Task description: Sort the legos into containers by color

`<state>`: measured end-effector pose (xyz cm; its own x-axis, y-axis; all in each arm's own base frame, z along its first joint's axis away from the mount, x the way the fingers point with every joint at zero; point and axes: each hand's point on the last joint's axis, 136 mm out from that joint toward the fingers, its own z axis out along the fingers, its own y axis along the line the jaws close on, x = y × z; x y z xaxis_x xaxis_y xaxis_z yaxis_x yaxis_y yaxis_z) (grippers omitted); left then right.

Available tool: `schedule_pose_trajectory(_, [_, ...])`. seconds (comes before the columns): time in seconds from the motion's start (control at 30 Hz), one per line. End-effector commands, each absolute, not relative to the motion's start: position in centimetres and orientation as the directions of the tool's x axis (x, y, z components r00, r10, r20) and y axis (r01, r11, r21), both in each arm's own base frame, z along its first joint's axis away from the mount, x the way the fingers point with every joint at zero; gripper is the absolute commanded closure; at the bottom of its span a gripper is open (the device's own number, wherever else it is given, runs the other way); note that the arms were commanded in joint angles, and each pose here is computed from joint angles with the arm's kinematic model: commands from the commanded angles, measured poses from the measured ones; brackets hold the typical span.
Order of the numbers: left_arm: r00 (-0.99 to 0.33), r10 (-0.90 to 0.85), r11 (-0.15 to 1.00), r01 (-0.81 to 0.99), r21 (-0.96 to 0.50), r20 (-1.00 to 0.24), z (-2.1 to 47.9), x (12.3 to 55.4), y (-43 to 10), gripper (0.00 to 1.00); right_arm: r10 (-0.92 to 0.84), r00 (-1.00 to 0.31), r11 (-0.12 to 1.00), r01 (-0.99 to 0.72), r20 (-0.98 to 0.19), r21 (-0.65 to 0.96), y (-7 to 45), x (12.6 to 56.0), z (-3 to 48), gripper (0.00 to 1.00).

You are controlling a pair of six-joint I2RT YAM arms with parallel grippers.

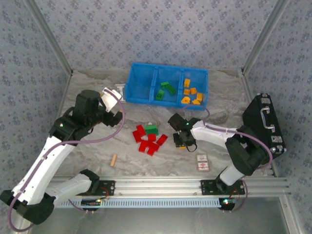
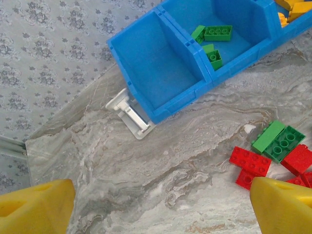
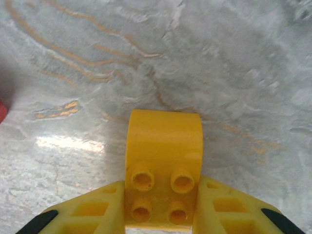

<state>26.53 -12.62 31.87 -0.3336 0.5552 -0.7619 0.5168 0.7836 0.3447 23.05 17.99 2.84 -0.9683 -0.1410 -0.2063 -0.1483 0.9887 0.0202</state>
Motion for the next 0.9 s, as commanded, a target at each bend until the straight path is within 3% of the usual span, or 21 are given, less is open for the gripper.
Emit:
schedule_pose_trajectory(0.0, [-0.374, 0.554, 0.791, 0.516, 0.33, -0.744, 30.7, 26.5, -12.3, 0.07, -0.154, -0.95, 0.984, -0.173, -0.271, 0.048, 17.9, 24.9, 6.0, 0.69])
schedule_pose_trajectory(0.43, [-0.419, 0.54, 0.808, 0.501, 0.31, -0.73, 28.8, 27.4, -11.7, 0.07, -0.079, -0.836, 0.991, -0.126, -0.543, 0.05, 13.2, 37.2, 16.5, 0.69])
schedule_pose_trajectory(0.63, [-0.435, 0.539, 0.813, 0.492, 0.31, -0.721, 28.7, 28.1, -11.6, 0.03, -0.047, -0.782, 0.994, -0.1, -0.622, 0.051, 12.4, 44.0, 17.5, 0.69])
schedule_pose_trajectory(0.87, [-0.48, 0.519, 0.824, 0.5, 0.266, -0.707, 27.6, 27.8, -11.8, 0.0, -0.021, -0.772, 0.995, -0.077, -0.636, 0.06, 12.3, 50.3, 15.8, 0.69])
